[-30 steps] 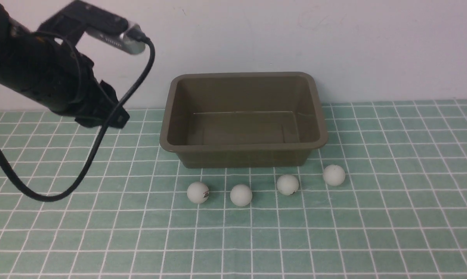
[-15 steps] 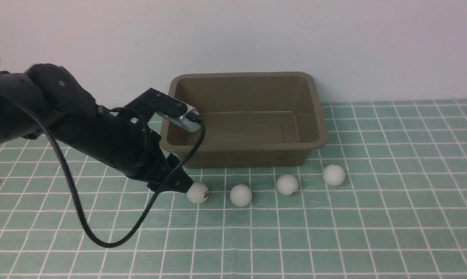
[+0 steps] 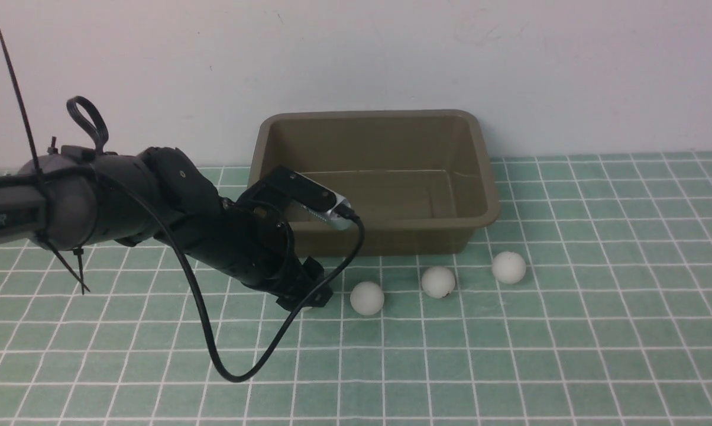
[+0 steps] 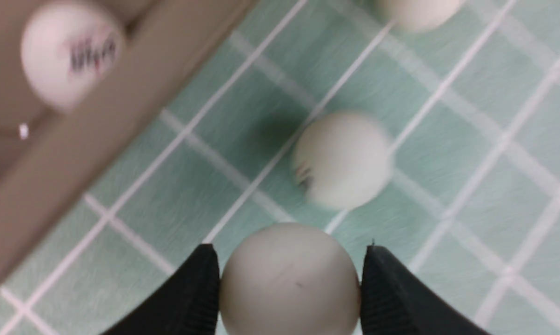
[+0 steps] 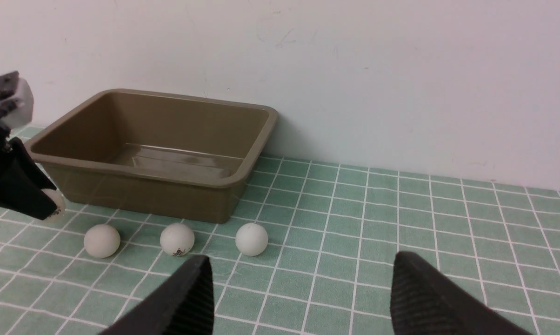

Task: Put the table tennis balls in the box on the green coffee tablecloth.
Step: 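Reach for and grasp a ping pong ball on the table beside the basket, then drop the ball into the bin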

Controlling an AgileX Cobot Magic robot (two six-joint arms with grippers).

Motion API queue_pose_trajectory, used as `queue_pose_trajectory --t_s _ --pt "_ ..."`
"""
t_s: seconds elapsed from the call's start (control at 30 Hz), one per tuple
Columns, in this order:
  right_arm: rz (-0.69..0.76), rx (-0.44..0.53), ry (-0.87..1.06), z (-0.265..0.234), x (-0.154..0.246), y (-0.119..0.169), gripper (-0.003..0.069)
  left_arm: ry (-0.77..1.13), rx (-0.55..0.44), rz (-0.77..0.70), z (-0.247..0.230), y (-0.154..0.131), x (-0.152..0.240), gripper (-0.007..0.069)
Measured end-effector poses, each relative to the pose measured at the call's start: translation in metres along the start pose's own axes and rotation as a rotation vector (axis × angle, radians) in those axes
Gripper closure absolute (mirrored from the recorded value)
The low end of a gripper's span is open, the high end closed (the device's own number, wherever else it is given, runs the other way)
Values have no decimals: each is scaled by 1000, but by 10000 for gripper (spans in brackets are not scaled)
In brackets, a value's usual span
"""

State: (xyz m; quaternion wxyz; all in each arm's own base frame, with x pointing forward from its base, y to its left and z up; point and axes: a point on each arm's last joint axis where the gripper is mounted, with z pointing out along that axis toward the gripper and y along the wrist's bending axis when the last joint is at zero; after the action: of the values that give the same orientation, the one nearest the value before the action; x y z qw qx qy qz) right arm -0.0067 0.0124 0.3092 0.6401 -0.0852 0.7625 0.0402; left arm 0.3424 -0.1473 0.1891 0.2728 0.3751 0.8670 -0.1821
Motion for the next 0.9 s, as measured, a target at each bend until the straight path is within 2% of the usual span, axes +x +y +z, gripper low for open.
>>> queue_pose_trajectory --t_s 0.2,0.27,0.4,0.53,0.6,0.67,0.73,0.8,0.9 --pt "0 2 -9 0 -1 0 197 -177 43 95 -46 -16 -37 280" --pt "0 2 -9 0 -1 0 197 -258 5 134 -55 -15 -49 280" --pt "-2 4 -9 0 -1 0 197 -379 -152 130 -56 0 -62 280" --pt "-2 4 -9 0 -1 0 197 -396 -292 176 -38 20 -62 280" --pt "-2 4 -9 0 -1 0 197 -383 -302 200 -25 26 -61 276" --pt "-2 4 -9 0 -1 0 197 -378 -307 174 -10 33 -59 244" --pt "-2 4 -9 0 -1 0 197 -386 -324 117 -5 39 -59 181" --pt "-2 4 -9 0 -1 0 197 -391 -350 84 -6 42 -60 140" --pt "-1 3 -9 0 -1 0 197 -438 -371 58 -25 38 -68 118"
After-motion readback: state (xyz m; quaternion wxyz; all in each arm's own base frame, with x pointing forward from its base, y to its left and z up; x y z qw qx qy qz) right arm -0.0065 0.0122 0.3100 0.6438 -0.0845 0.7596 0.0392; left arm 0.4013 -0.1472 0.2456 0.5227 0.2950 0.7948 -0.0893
